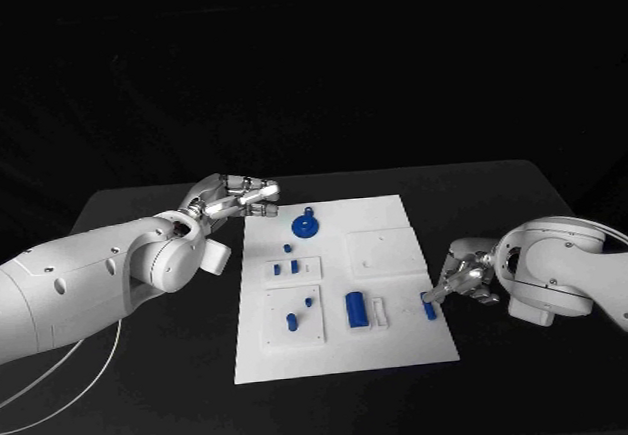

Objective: Assemble the parts on the task board

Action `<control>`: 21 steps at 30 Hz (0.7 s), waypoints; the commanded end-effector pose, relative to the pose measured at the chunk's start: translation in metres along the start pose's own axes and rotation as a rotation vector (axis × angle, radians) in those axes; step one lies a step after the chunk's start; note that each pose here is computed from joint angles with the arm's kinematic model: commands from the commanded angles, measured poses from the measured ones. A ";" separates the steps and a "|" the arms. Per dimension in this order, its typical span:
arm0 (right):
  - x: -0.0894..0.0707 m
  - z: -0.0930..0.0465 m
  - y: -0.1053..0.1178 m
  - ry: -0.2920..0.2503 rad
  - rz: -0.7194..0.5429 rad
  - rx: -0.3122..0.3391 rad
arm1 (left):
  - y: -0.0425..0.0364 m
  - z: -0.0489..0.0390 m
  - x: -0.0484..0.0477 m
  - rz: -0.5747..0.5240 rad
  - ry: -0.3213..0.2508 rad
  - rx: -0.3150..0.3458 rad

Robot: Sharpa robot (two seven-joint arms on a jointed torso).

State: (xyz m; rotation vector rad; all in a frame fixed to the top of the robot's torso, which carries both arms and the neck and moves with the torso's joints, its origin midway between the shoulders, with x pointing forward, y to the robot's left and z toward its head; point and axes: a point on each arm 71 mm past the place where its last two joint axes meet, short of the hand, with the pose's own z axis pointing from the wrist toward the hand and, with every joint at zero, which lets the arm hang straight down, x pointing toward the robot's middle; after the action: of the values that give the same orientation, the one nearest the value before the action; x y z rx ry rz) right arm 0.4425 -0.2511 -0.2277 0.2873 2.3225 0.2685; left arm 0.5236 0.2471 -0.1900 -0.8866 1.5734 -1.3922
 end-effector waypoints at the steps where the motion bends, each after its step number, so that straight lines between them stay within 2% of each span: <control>1: 0.003 0.002 -0.002 -0.015 -0.032 0.043 | -0.0015 -0.0002 0.0011 -0.003 0.005 0.015; 21: 0.033 0.022 0.013 -0.017 -0.196 0.058 | 0.0005 -0.0027 -0.0017 -0.003 0.011 -0.008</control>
State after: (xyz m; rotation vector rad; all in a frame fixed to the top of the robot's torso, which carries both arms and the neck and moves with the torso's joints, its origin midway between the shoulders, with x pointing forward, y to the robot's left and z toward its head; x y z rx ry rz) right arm 0.4418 -0.2254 -0.2499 0.1370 2.3094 0.1897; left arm 0.5226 0.2518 -0.1904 -0.8938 1.5771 -1.3819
